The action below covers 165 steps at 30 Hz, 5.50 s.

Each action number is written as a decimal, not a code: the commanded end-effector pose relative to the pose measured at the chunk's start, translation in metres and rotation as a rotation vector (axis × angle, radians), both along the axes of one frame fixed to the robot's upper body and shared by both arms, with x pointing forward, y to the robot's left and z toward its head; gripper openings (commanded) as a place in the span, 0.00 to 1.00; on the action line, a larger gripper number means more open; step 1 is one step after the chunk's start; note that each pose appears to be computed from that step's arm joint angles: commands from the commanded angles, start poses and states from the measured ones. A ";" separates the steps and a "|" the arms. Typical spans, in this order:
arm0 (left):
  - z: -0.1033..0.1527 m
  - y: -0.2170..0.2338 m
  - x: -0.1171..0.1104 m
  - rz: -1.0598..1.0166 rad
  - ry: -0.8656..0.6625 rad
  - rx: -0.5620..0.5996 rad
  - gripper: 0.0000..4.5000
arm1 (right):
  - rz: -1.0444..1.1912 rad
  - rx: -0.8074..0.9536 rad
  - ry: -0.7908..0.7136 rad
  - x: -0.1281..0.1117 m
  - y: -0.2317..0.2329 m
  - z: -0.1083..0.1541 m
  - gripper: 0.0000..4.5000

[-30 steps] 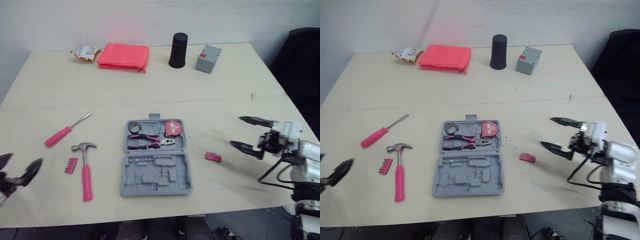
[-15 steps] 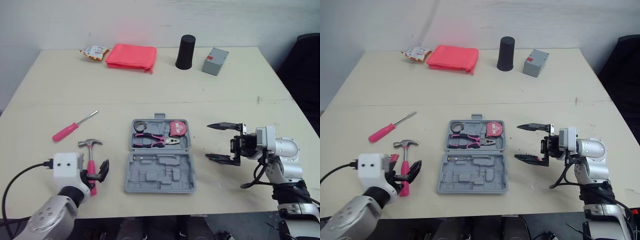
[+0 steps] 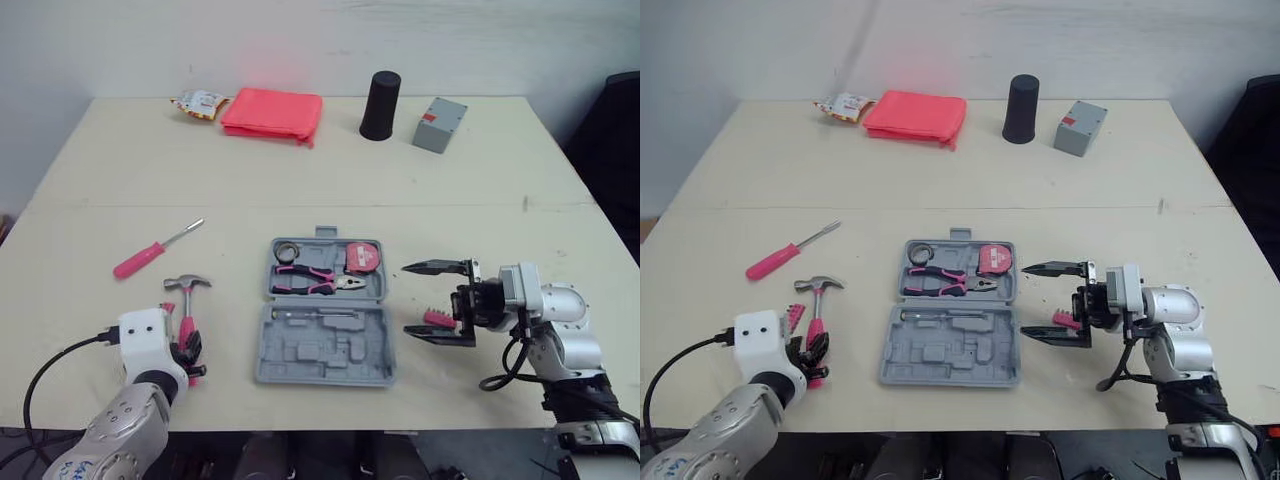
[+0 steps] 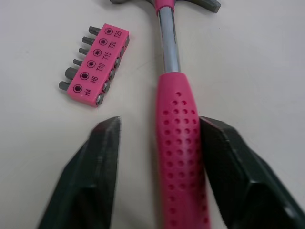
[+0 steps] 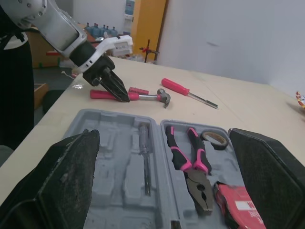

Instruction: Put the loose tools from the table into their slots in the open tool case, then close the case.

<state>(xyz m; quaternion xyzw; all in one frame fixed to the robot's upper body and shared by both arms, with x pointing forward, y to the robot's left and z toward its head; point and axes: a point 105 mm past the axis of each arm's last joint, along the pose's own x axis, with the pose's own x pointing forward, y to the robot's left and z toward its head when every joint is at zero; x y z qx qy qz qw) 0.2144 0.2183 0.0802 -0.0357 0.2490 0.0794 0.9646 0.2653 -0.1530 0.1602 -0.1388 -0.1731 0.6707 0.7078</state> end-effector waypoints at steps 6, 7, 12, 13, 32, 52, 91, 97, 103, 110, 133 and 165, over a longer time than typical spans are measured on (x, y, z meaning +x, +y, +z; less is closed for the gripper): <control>0.004 -0.006 0.015 -0.088 -0.138 -0.046 0.13 | -0.009 0.053 -0.083 -0.017 0.011 0.027 1.00; 0.017 -0.006 0.021 -0.104 -0.209 -0.045 0.13 | -0.010 0.049 -0.081 -0.019 0.011 0.027 1.00; 0.100 -0.035 0.033 -0.445 -0.582 -0.027 0.13 | -0.091 0.028 -0.077 -0.018 -0.001 0.027 1.00; 0.110 -0.041 0.031 -0.533 -0.620 -0.001 0.13 | -0.101 0.020 -0.073 -0.018 -0.004 0.026 1.00; 0.079 -0.121 0.032 -1.756 -0.153 0.378 0.13 | -0.198 -0.058 0.052 -0.015 -0.023 0.014 1.00; 0.043 -0.132 0.060 -1.695 0.037 0.418 0.13 | -0.218 -0.051 0.035 -0.028 -0.012 0.022 1.00; 0.015 -0.148 0.043 -1.500 -0.348 0.022 0.01 | -0.226 -0.049 0.020 -0.021 -0.031 -0.001 1.00; -0.005 -0.143 0.047 -1.476 -0.239 0.062 0.01 | -0.226 -0.053 0.027 -0.029 -0.033 -0.005 1.00; -0.033 -0.144 0.040 -1.548 -0.110 0.206 0.01 | -0.233 -0.053 0.027 -0.031 -0.034 -0.006 1.00; -0.065 -0.140 0.041 -1.500 0.095 0.206 0.01 | -0.250 -0.043 0.038 -0.027 -0.036 -0.009 1.00; 0.081 -0.010 0.024 -1.038 -0.546 0.214 0.60 | -0.628 -0.245 -0.019 -0.021 -0.158 0.006 1.00; 0.055 0.148 -0.064 -0.128 -0.395 0.243 0.98 | -0.481 -0.156 -0.047 0.007 -0.113 0.005 1.00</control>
